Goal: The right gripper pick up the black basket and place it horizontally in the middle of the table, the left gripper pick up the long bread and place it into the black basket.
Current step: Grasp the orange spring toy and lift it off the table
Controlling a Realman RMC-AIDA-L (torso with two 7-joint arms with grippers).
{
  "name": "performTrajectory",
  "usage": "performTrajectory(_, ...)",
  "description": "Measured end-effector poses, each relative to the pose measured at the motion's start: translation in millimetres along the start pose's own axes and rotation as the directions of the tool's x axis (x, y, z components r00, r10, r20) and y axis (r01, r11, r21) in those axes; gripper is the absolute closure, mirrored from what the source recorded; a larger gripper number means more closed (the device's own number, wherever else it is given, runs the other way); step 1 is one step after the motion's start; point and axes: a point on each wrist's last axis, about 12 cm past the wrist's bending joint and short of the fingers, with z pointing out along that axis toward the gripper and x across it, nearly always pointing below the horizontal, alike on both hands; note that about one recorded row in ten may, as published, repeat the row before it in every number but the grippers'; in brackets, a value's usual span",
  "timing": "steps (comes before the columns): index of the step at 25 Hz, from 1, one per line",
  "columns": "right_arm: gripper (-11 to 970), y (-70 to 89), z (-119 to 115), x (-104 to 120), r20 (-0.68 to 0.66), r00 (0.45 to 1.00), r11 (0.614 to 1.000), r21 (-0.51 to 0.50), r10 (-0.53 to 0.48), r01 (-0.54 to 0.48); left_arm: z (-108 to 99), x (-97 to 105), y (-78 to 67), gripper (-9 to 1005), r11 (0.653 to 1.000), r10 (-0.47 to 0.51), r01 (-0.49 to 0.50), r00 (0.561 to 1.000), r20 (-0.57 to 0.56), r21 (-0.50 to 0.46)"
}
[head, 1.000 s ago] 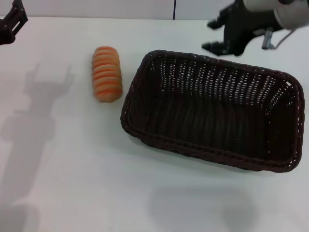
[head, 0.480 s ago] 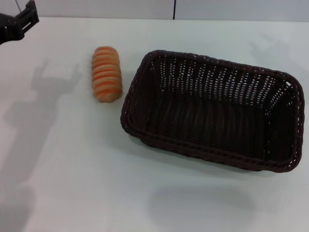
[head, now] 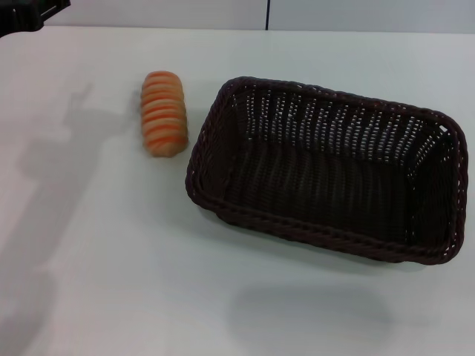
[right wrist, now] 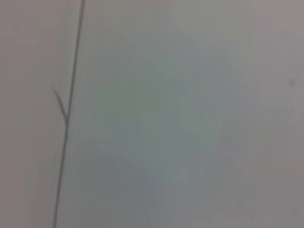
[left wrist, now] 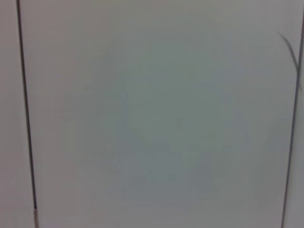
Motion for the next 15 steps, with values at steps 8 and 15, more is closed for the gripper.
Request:
performTrajectory(8,505,-42.8,-35.5,47.6,0.104,0.977,0.98,0.052,0.185,-0.191,2.7,-4.6,-2.5,133,0.999,-0.031,0.031,1.0,0.0,0.015)
performTrajectory(15,505,-46.5,-56.7,70.1,0.178,0.984,0.999,0.032,-0.002,-0.004,5.5,-8.0,-5.0,133,0.999,-0.029,0.029,1.0,0.009,0.027)
